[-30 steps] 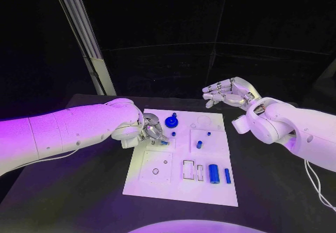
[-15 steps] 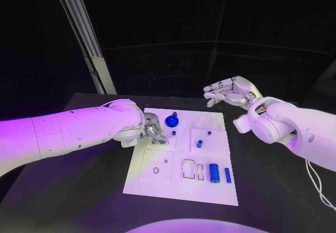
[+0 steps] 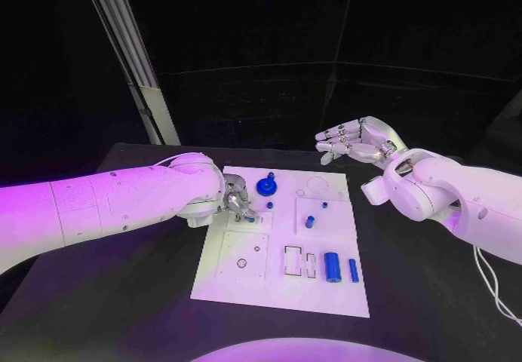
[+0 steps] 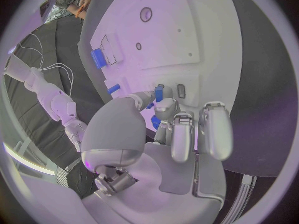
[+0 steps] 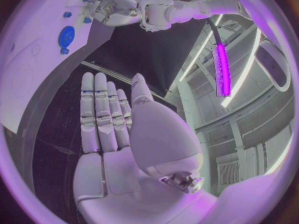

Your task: Assemble the parts on the task board

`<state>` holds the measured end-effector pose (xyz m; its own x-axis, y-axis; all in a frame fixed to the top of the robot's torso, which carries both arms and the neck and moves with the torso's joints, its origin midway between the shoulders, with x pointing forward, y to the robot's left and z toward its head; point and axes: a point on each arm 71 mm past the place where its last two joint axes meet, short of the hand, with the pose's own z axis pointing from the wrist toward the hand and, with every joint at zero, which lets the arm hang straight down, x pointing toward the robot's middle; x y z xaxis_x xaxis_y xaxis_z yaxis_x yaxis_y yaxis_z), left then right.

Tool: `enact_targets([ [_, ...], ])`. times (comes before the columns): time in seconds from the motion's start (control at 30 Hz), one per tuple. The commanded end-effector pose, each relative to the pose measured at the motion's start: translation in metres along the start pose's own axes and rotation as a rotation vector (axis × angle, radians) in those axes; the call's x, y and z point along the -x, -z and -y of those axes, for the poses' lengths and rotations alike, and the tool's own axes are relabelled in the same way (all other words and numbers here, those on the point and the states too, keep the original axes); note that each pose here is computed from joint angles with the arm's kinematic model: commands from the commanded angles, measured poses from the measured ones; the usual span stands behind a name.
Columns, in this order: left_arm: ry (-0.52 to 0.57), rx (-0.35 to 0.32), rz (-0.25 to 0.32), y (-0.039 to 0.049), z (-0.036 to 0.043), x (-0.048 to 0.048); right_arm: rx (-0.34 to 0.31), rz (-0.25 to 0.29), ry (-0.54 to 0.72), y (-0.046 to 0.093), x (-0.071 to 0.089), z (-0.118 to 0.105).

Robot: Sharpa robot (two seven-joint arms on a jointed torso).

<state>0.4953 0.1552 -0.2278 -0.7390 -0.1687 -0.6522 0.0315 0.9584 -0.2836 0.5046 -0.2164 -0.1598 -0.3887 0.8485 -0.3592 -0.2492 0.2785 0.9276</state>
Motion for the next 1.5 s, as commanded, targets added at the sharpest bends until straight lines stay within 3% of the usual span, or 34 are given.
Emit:
enact_targets([
  [0.03, -0.023, 0.018, -0.009, -0.0001, -0.001, -0.0001, 0.016, 0.002, 0.004, -0.0007, 0.0, -0.0022],
  [1.5, -0.044, 0.026, -0.058, -0.006, 0.0083, -0.0016, 0.016, -0.005, 0.004, -0.0016, -0.002, -0.0026],
])
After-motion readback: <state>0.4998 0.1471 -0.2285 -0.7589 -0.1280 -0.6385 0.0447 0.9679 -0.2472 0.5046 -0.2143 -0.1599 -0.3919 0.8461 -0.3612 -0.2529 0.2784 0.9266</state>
